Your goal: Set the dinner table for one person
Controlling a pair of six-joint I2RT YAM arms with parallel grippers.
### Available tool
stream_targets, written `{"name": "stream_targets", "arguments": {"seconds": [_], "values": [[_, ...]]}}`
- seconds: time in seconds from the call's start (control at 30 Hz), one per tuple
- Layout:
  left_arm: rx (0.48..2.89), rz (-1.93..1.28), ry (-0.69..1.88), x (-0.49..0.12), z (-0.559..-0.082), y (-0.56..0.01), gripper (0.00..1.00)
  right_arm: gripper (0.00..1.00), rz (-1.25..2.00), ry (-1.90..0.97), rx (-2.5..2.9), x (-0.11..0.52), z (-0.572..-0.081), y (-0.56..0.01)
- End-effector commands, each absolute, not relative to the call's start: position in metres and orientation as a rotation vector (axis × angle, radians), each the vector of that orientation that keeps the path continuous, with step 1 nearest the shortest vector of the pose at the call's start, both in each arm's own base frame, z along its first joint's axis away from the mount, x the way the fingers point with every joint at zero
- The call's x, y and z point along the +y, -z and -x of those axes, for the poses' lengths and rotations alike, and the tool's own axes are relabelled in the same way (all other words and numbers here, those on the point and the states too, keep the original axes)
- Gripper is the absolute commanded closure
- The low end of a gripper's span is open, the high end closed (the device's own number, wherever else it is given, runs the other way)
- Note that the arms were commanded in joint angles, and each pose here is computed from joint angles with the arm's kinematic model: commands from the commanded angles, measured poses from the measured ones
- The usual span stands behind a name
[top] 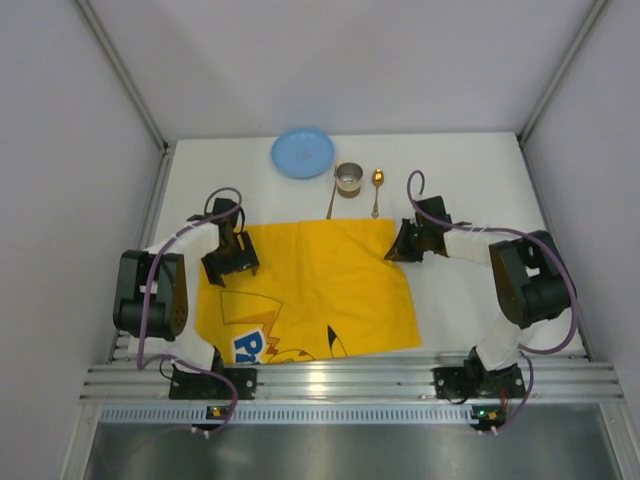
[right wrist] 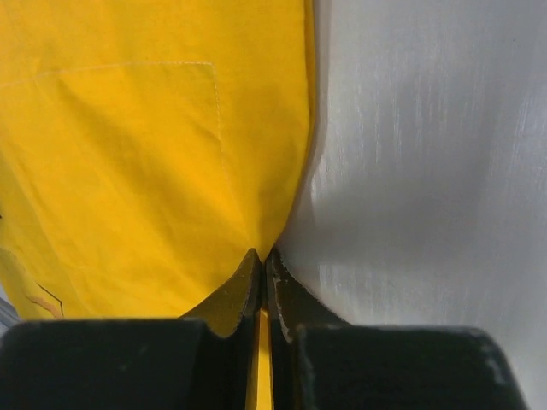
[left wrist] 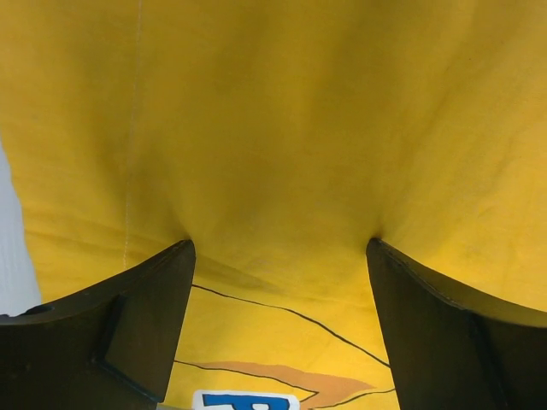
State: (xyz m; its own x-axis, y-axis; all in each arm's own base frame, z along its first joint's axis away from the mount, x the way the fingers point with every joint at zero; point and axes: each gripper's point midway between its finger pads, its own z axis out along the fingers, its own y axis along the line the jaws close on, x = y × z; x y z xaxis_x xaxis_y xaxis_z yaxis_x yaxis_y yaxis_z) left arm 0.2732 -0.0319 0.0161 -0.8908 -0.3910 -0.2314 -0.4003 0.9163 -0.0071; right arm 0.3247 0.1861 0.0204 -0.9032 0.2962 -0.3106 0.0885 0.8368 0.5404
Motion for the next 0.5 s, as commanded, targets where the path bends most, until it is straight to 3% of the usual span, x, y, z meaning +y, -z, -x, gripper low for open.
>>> {"name": "stream_targets", "arguments": {"seconds": [0.0, 0.47], "values": [[2.838, 0.594, -0.038, -0.034, -0.292, -0.008, 0.14, 1.0, -0.255, -0.681, 2.596, 0.177, -0.34, -0.035], [2.8, 0.578, 0.06, -0.05, -0.333, -0.029, 0.19, 1.0, -0.238, -0.309, 2.596, 0.108, -0.359, -0.05]]}}
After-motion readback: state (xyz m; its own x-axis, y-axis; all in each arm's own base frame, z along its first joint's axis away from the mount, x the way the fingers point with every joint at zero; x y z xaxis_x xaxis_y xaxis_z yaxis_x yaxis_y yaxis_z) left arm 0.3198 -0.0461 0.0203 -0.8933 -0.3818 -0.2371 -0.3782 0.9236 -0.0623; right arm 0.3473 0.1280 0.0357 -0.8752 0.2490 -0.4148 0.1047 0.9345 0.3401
